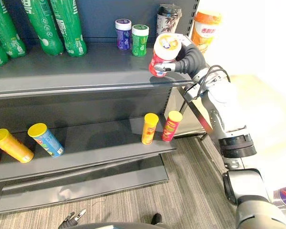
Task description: Put the gum and the chips on the shelf.
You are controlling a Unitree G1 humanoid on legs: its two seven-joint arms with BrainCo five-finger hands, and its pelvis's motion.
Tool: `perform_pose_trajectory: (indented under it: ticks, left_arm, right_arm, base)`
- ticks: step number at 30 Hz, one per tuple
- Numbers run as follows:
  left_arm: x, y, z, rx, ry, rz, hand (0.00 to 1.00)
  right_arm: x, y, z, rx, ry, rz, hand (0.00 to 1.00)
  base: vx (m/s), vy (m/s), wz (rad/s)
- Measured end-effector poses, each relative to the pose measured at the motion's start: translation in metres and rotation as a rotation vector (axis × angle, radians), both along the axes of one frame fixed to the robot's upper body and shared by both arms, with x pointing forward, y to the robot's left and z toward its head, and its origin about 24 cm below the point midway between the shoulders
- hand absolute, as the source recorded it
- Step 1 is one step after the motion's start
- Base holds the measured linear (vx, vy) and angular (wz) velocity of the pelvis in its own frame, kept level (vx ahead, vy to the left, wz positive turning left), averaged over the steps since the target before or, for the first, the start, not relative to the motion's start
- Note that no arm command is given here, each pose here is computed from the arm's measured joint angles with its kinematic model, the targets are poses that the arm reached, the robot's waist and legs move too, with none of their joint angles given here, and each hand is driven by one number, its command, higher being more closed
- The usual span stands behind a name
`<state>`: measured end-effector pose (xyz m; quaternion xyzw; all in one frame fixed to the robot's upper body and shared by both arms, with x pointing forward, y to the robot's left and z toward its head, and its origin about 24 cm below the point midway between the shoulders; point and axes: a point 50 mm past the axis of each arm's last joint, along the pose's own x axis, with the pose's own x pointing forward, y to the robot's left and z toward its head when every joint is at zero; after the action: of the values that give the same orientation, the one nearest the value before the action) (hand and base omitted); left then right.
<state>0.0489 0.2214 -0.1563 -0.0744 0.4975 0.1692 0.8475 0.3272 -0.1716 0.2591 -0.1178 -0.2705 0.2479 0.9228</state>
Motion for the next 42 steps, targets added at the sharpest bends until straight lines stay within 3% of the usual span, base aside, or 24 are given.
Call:
perform_pose_trajectory:
  ticks: [10,21,42]
  left_arm:
    - [0.004,-0.002,0.000,0.007,-0.002,-0.020,0.00]
    - [0.004,-0.002,0.000,0.022,0.003,-0.047,0.00]
    - [0.003,0.002,0.001,0.033,0.010,-0.060,0.00]
  right_arm:
    - [0.001,0.029,-0.005,-0.013,0.030,0.073,1.00]
    - [0.010,0.037,-0.015,-0.002,0.091,0.072,1.00]
    - [0.029,0.010,-0.026,0.028,0.106,-0.058,1.00]
  base:
    - [-0.02,0.000,0.07]
    - [-0.01,0.002,0.06]
    - [0.00,0.002,0.03]
